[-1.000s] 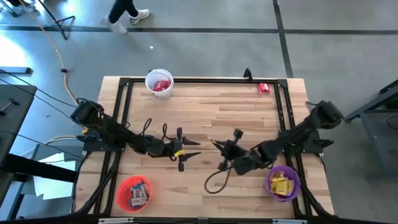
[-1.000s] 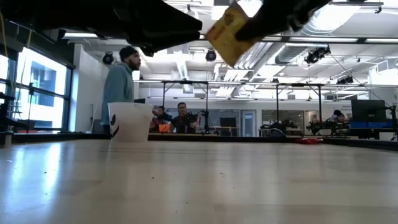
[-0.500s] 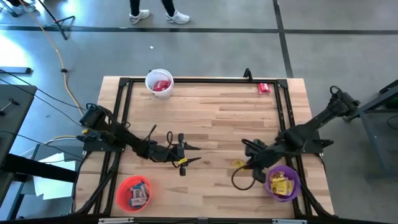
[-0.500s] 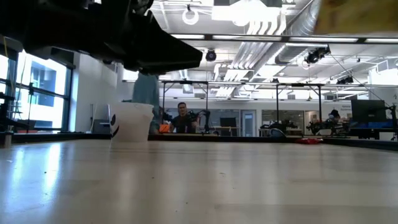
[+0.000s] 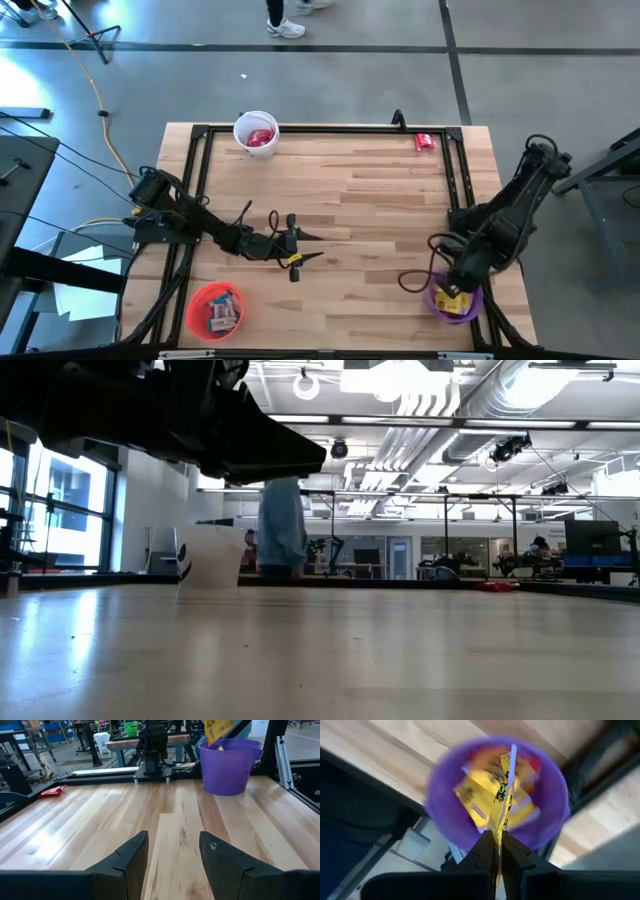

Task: Sort candy
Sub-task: Put the yellow candy into the purple bucket, then put the red candy into the white bucket

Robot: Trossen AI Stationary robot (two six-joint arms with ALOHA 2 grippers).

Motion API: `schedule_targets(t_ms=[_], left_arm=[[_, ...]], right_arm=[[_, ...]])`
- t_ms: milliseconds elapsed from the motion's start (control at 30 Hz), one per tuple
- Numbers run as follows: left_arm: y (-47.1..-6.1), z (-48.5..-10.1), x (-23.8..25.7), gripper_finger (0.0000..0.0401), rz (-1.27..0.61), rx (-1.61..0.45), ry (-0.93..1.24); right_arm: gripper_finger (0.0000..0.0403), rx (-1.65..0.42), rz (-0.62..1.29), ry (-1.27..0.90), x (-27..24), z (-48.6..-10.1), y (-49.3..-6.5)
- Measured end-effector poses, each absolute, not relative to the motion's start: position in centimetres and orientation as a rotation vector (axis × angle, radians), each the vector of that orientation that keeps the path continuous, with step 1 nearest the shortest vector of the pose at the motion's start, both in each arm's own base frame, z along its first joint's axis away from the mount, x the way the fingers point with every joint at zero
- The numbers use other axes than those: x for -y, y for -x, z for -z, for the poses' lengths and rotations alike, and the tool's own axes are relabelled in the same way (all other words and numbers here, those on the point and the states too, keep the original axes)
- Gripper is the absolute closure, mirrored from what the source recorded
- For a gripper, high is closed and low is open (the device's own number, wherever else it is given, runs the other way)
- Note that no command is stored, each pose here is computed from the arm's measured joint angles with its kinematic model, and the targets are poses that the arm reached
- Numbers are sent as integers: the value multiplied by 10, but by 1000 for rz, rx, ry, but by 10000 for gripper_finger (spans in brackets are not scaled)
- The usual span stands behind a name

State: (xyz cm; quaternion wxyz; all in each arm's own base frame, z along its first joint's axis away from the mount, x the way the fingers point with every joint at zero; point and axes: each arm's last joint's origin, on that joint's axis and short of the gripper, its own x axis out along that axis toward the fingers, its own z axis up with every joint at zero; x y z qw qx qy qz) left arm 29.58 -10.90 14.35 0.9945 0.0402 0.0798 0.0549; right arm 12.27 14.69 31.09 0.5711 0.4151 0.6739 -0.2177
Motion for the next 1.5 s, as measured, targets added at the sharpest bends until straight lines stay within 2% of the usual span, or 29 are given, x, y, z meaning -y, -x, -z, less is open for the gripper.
schedule_targets(t_ms=[200,567,667,767,933,1033,1133,1233,1400,1500], left_arm=[[-296,-143,108,235,-115,-160,-80],[-296,-143,108,235,-117,-159,-55],[-296,-143,108,235,-117,-159,-53],[-296,-143,108,235,-119,-160,-27],[-296,-141,104,241,-119,-174,-81],[-291,-134,91,261,-101,-177,-47],[-278,-126,74,294,-81,-154,20],[-261,-120,61,331,-61,-110,58],[-240,-121,54,386,-39,-13,42],[-235,-122,53,398,-38,15,43]], right_arm=[[398,-1625,634,-1005,-154,-288,-114],[389,-1704,592,-1057,-160,-228,-114],[363,-1728,571,-1057,-160,-221,-113],[319,-1730,566,-1055,-161,-223,-114],[245,-1719,515,-1091,-166,-241,-118],[227,-1700,496,-1095,-168,-254,-119],[231,-1637,506,-1050,-165,-268,-119],[252,-1544,477,-975,-160,-281,-122],[314,-1324,426,-747,-140,-290,-139],[359,-1215,431,-579,-118,-291,-157]])
